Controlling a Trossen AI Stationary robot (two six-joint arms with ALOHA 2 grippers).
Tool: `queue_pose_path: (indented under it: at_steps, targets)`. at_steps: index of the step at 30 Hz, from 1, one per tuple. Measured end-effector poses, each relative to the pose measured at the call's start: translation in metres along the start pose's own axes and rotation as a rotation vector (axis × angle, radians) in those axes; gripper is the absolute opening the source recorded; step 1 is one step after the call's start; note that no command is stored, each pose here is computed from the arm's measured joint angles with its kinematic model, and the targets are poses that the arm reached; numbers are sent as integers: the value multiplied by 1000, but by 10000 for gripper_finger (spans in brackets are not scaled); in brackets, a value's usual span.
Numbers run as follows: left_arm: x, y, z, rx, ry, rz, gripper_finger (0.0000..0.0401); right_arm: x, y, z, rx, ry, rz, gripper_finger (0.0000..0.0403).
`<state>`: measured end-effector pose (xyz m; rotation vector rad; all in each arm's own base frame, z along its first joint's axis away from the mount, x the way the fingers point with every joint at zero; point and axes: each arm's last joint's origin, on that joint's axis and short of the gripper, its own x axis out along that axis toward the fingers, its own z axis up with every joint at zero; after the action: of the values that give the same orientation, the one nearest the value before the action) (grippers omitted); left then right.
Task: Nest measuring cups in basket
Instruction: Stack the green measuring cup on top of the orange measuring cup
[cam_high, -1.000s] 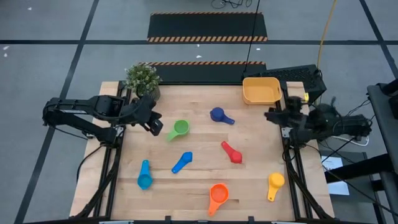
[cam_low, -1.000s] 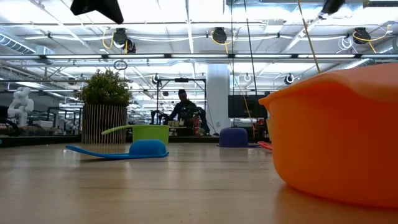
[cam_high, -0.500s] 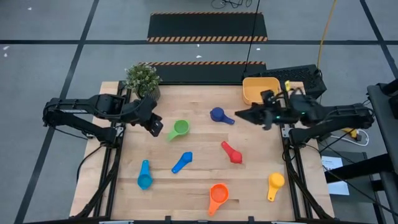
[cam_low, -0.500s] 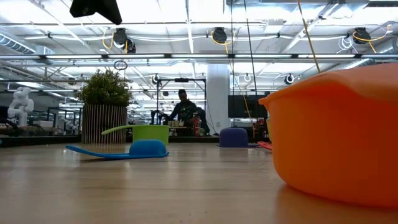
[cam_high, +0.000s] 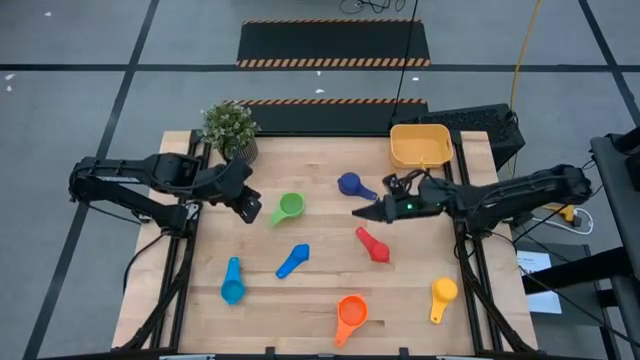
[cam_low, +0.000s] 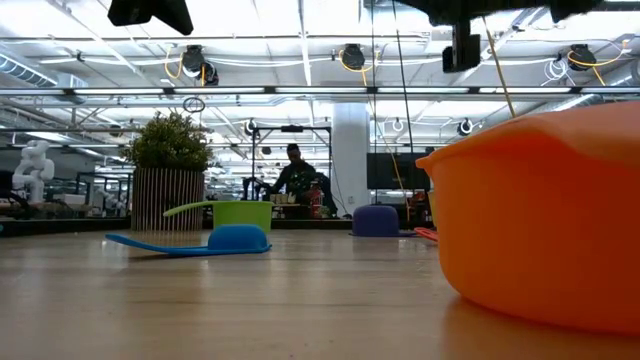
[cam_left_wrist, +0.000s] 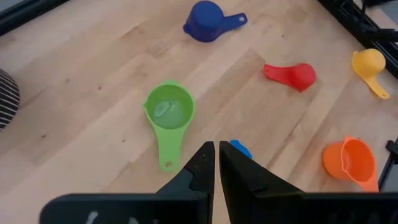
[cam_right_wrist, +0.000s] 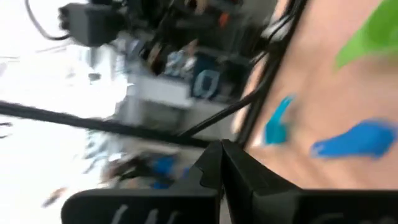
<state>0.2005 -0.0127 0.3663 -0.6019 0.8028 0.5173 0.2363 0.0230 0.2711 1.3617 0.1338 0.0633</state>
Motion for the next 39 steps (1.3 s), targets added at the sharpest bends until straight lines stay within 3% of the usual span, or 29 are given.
queue_pose_path:
  at_steps: [3,8,12,16,20,26,32,39]
  targets:
    - [0,0,0,9,0,-1,26,-2,-16,-4,89,3,42,0]
    - [0,0,0,-11,-1,-1,26,-8,-27,-6,109,-11,97,0]
    - [0,0,0,-47,-2,-2,26,-9,-20,-6,0,9,190,0]
    - [-1,-2,-1,-84,-1,-11,26,-13,-8,-2,-138,-69,302,0]
    - [-1,-5,-4,-132,4,-21,26,-16,-4,-1,-296,-120,318,0]
    - [5,-9,-5,-217,20,-3,26,-26,2,-5,-390,31,357,0]
    - [23,-18,-6,-248,89,20,26,-41,20,-1,-426,80,265,0]
    - [49,-22,-5,-192,175,82,27,-48,67,15,-652,64,20,0]
